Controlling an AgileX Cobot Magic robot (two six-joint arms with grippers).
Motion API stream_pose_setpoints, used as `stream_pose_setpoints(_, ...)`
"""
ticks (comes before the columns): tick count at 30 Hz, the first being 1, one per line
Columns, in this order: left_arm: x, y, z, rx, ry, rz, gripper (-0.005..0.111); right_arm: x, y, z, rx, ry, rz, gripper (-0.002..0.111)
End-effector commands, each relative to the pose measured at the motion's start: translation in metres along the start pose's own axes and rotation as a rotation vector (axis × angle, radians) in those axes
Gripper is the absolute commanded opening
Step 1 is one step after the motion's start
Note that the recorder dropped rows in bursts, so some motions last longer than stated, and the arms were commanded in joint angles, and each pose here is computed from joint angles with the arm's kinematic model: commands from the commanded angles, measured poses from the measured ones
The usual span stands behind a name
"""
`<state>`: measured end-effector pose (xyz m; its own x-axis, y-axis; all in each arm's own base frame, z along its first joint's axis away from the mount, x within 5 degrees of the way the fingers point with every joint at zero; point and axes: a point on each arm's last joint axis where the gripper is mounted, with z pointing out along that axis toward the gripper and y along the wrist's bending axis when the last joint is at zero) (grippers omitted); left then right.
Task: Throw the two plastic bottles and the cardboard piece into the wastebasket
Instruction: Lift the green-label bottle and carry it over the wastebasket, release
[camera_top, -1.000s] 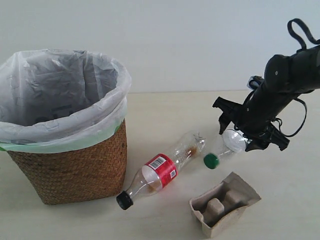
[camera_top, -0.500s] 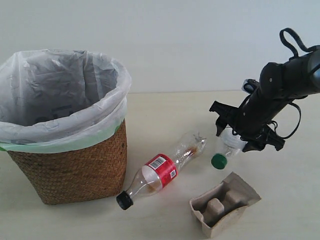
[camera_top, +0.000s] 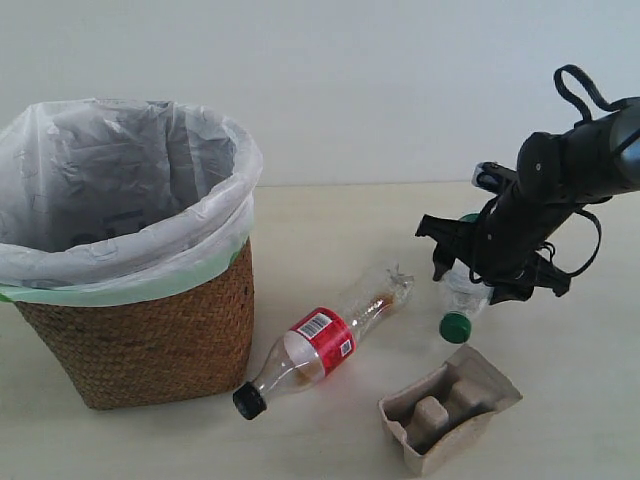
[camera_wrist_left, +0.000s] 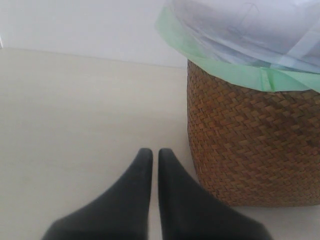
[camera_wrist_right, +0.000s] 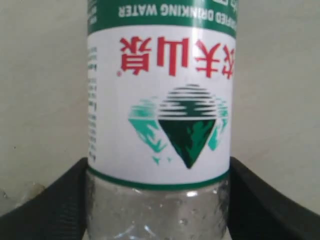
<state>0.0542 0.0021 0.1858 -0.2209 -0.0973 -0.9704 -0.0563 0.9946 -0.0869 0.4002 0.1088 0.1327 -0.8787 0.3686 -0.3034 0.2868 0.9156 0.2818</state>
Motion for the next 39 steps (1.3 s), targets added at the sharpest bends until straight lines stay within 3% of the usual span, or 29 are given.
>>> stream_pose_setpoints(1,0.001,0.000,0.000,0.004,0.000,0.000,0.004,0.002,-0.004,0.001,0.027,0.017,-0.080,0.000)
stream_pose_setpoints(8,0.001,0.000,0.000,0.004,0.000,0.000,0.004,-0.035,0.018,-0.075,-0.037,-0.110,-0.233,0.000)
stream_pose_setpoints(13,0.001,0.000,0.000,0.004,0.000,0.000,0.004,-0.047,0.047,-0.198,-0.223,-0.331,-0.427,0.000)
stream_pose_setpoints(17,0.001,0.000,0.000,0.004,0.000,0.000,0.004,-0.030,0.061,-0.240,-0.431,-0.354,-0.516,0.000)
stream_pose_setpoints(19,0.001,0.000,0.000,0.004,0.000,0.000,0.004,-0.022,0.071,-0.245,-0.516,-0.331,-0.527,0.000)
stream_pose_setpoints(22,0.001,0.000,0.000,0.004,0.000,0.000,0.004,-0.001,0.093,-0.245,-0.549,-0.327,-0.702,0.000)
stream_pose_setpoints(26,0.001,0.000,0.000,0.004,0.000,0.000,0.004,0.020,0.110,-0.243,-0.581,-0.299,-0.772,0.000)
stream_pose_setpoints(32,0.001,0.000,0.000,0.004,0.000,0.000,0.004,0.043,0.113,-0.222,-0.579,-0.427,-0.695,0.000)
stream_pose_setpoints(39,0.001,0.000,0.000,0.004,0.000,0.000,0.004,0.052,0.108,-0.206,-0.565,-0.426,-0.632,0.000)
